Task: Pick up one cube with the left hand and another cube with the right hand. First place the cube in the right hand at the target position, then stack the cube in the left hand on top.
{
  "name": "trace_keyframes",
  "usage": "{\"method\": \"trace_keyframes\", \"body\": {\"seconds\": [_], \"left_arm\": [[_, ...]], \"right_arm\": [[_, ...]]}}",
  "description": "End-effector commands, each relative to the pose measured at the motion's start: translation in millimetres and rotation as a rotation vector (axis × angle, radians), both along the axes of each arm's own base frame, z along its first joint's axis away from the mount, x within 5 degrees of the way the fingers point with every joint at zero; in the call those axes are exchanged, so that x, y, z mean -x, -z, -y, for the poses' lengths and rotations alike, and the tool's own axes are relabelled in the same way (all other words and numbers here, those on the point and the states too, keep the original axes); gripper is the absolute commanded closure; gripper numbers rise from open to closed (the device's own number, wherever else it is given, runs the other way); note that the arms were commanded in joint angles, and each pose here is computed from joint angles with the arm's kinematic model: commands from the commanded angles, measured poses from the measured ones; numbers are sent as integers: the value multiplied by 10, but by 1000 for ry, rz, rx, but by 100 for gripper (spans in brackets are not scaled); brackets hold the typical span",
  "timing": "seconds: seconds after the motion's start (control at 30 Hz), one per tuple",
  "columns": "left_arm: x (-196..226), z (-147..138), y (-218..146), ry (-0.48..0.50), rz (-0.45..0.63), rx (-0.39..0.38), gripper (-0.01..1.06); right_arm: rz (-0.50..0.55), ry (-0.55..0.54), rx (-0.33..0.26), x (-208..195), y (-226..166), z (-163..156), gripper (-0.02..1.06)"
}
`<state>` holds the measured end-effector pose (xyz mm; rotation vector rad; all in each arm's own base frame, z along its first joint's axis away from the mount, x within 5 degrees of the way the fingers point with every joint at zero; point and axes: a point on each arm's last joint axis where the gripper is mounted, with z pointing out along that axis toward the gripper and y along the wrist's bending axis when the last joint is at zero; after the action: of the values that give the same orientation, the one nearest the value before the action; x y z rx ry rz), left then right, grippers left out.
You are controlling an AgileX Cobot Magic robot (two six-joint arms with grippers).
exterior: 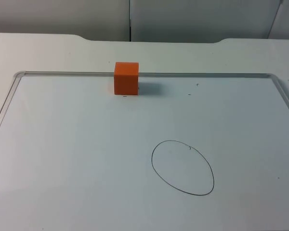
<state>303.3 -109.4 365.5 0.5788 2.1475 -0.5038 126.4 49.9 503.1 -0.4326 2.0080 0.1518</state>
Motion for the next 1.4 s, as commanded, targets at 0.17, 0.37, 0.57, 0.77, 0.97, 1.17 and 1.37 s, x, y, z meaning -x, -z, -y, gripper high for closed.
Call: {"method": "trace_keyframes", "body": {"seconds": [0.17, 0.37, 0.57, 0.77, 0.97, 1.17, 1.37], "left_arm": [[-619, 616, 545, 33, -212, -142, 0], [-1033, 1075, 952, -8, -360, -241, 0], [-1413, 1247, 1349, -119, -513, -220, 0], [-1632, 1333, 1615, -172, -565, -233, 0], [-1745, 1351, 1752, -253, -574, -220, 0], [-1796, 1249, 1794, -344, -550, -276, 0], [-1816, 1216, 1947, -350, -589, -292, 0]], "right_arm": [[19, -7, -2, -3, -8, -6, 105], [40, -9, -11, -11, -26, -11, 105], [45, -14, -19, -11, -33, -18, 105], [49, -27, -29, -9, -39, -32, 105], [47, -36, -10, -6, -32, -31, 105], [48, -37, -8, -6, -32, -31, 105], [53, -42, 0, -7, -34, -32, 105]]}}
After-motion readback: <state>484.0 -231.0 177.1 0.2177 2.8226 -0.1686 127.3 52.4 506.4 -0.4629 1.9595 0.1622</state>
